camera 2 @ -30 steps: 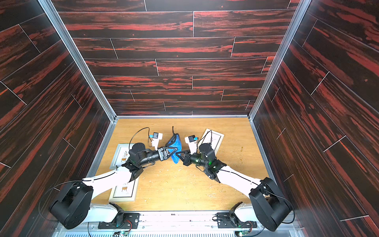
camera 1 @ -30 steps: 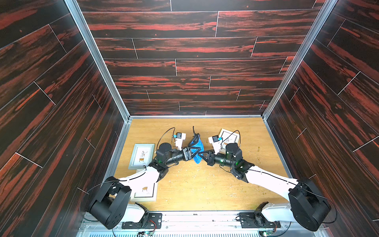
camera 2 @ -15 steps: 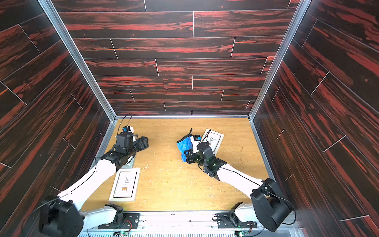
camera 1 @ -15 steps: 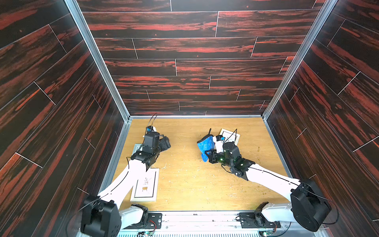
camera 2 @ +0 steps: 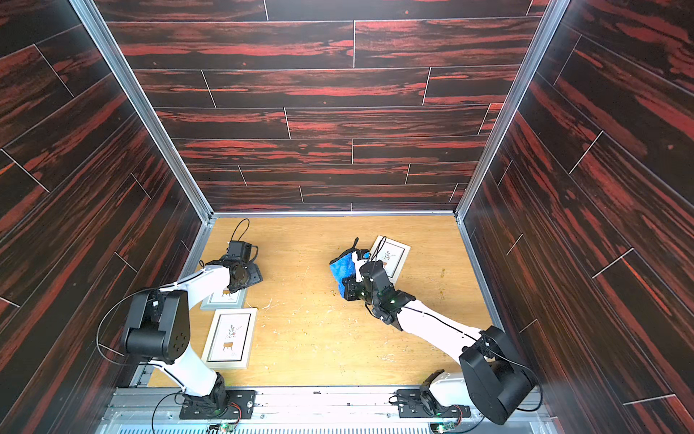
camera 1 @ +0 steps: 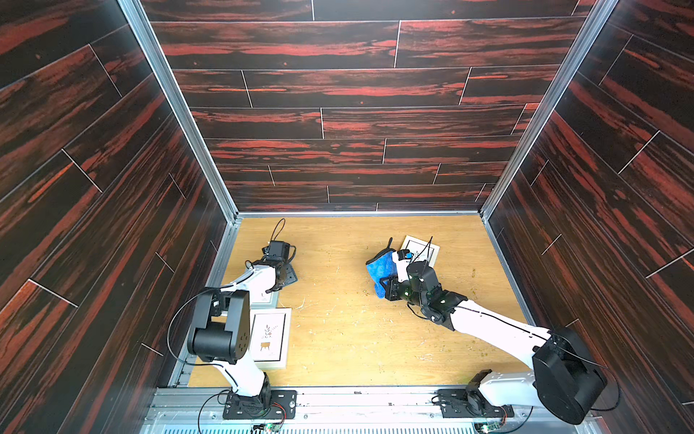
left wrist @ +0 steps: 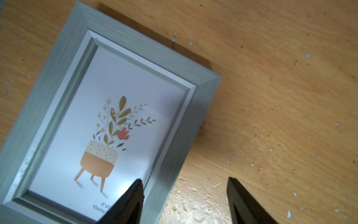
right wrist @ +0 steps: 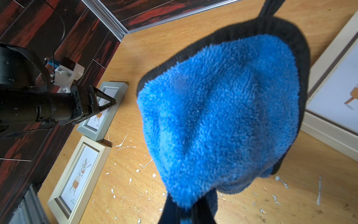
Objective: Wipe the picture frame with a cloth
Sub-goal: Move the picture frame to the center of the board.
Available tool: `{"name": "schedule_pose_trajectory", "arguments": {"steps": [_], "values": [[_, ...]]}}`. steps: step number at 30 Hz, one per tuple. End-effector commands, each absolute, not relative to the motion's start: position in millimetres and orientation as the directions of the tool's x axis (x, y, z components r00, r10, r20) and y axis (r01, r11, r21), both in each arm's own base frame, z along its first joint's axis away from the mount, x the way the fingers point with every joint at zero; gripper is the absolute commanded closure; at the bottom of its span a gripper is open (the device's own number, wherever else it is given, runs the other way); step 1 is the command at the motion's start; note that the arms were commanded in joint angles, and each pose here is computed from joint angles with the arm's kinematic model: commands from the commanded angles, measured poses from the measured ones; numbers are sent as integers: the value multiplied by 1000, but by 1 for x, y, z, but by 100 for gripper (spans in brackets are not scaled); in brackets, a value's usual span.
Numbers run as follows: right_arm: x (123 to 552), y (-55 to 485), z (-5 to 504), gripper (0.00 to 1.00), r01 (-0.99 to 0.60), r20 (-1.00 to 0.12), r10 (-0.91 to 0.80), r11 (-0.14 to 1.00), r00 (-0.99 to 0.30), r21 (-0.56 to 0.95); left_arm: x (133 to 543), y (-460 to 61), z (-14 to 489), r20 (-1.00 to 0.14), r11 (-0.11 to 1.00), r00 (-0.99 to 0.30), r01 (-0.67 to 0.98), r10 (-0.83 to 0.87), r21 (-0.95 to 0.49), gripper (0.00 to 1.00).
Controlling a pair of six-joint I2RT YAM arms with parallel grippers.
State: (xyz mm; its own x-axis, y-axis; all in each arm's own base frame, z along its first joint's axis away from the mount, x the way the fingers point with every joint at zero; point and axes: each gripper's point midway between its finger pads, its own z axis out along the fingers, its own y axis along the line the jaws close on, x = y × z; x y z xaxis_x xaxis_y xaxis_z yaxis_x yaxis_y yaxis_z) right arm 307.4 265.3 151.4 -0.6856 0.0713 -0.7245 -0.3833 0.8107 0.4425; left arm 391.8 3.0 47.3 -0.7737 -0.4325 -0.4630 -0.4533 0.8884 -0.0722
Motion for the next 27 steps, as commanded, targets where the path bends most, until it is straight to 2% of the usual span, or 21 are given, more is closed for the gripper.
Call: {"name": "schedule_pose_trajectory", "arguments": {"steps": [1, 7, 17, 21, 27], "values": [[309, 262, 158, 100, -388, -743, 68, 819, -665, 423, 398, 7, 46, -450, 892, -783, -446, -429, -74, 29], [312, 259, 161, 100, -379, -748, 66, 831, -660, 408, 399, 7, 31, -409, 889, -797, -450, -444, -89, 34], [314, 258, 160, 100, -370, -747, 63, 839, -662, 399, 407, -22, 23, -355, 902, -830, -383, -431, -200, 51], [316, 256, 159, 100, -356, -746, 60, 852, -664, 385, 411, -49, 23, -346, 912, -846, -343, -404, -226, 52], [322, 249, 154, 100, -313, -742, 53, 885, -669, 345, 408, -120, 23, -340, 929, -875, -265, -345, -260, 52]]}}
